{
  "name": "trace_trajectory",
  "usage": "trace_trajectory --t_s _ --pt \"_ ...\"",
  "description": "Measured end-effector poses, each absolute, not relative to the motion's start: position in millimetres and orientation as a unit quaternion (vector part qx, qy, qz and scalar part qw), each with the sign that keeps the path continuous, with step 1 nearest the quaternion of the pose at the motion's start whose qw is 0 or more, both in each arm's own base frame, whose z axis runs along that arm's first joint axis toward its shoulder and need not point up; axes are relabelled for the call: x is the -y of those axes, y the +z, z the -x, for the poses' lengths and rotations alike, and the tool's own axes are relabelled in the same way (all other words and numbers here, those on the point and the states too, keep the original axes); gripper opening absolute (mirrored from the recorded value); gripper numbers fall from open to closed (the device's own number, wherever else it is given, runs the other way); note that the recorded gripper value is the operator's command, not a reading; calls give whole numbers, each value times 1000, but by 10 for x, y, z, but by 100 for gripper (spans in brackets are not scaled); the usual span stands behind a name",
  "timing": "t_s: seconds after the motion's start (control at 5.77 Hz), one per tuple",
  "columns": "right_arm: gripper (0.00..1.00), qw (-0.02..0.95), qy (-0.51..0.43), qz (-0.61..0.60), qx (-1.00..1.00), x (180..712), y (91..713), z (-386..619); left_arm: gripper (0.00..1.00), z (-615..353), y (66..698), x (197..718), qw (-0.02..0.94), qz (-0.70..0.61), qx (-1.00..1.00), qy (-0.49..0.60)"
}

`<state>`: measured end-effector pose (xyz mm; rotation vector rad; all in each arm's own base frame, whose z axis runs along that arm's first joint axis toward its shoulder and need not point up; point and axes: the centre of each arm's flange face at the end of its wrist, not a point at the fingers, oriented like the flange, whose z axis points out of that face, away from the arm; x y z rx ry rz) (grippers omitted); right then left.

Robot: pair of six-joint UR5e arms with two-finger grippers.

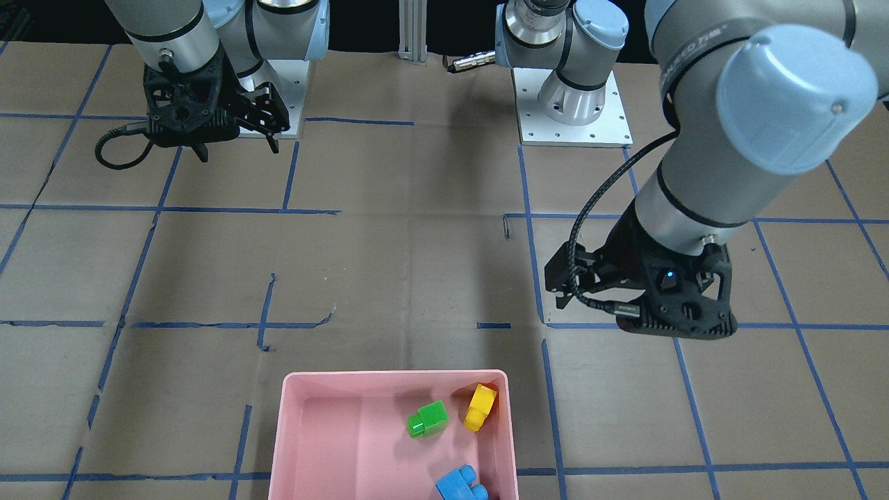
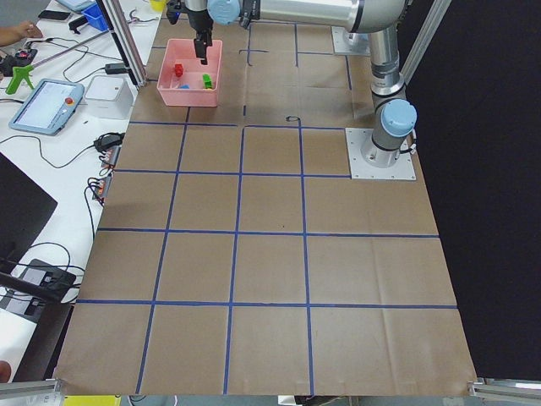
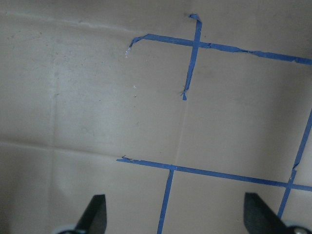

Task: Put all blocks into box

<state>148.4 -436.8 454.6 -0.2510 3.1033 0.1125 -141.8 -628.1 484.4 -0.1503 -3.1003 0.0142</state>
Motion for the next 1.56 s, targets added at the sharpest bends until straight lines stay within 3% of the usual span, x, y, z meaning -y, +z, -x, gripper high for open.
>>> trace_trajectory --t_s 0.52,1.56 --pt "100 12 36 81 -996 4371 4545 -1484 100 1361 5161 5252 19 60 998 18" --pt "100 11 34 81 -996 4374 4562 -1475 100 1364 5023 5183 18 64 998 22"
